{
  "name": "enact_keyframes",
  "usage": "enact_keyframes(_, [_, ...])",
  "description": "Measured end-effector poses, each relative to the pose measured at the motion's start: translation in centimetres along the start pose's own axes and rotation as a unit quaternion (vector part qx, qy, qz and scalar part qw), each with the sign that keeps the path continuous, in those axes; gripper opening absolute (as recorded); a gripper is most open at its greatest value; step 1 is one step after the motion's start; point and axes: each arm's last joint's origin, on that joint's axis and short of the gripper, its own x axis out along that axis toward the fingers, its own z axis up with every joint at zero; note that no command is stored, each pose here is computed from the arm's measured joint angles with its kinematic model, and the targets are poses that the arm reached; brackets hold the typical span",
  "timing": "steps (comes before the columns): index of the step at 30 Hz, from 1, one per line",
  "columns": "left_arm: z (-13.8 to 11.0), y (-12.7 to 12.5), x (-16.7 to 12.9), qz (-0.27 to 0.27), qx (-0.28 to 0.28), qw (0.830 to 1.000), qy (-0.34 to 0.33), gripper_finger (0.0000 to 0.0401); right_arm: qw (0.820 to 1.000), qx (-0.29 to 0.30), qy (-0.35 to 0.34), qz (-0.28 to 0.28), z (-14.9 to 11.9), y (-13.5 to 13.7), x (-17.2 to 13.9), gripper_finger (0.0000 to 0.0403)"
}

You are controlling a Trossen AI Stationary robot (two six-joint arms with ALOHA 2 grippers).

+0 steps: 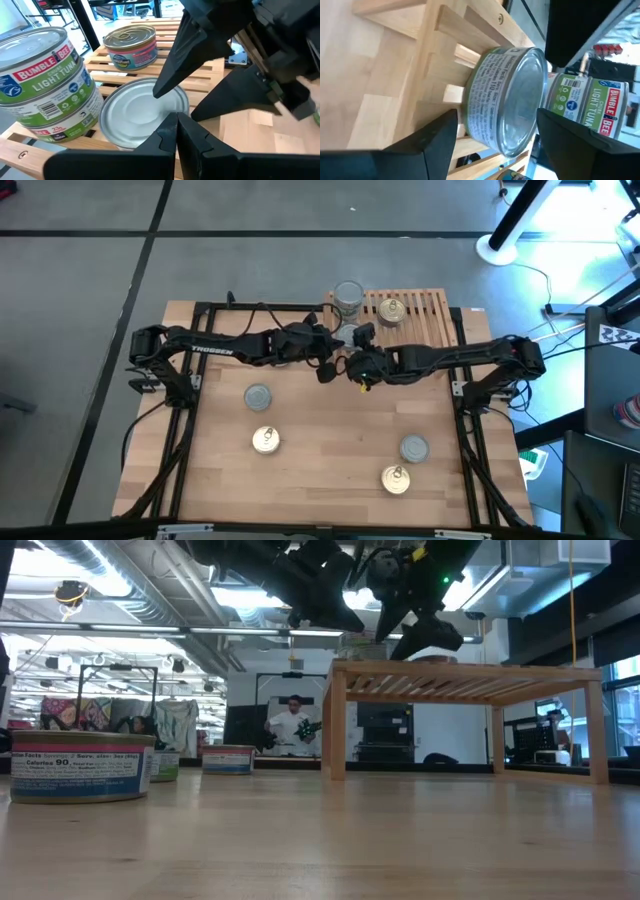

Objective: Stack canned seafood by type on shelf
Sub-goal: Put the green tuna can on the shelf, then stack the blue pink tuna can on top of the blue pink tuna can on the shelf

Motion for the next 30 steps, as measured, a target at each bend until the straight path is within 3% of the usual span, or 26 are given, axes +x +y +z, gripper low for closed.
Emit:
enact_keyframes(8, [-0.1, -0.4, -0.2, -0.005, -0.001, 1.000, 0.008, 0.0006, 0.999, 0.027, -0.031, -0.001, -1.0, -1.3, -1.9, 0.0268])
enact_keyframes(17, [1.4, -3.9, -4.9, -0.068, 0.015, 0.997, 0.017, 0.0006, 0.983, 0.161, -0.090, -0.006, -1.6, -1.9, -5.5, 0.0268])
enact_keyframes(24, [0.1, -8.7, -10.3, -0.152, 0.049, 0.982, 0.105, 0.0006, 0.968, 0.140, -0.195, 0.078, -0.1, 0.3, -9.0, 0.0268])
enact_keyframes(30, [-1.8, -12.4, -13.5, -0.200, 0.061, 0.963, 0.172, 0.0006, 0.938, 0.123, -0.261, 0.192, 1.2, 2.4, -10.6, 0.0268])
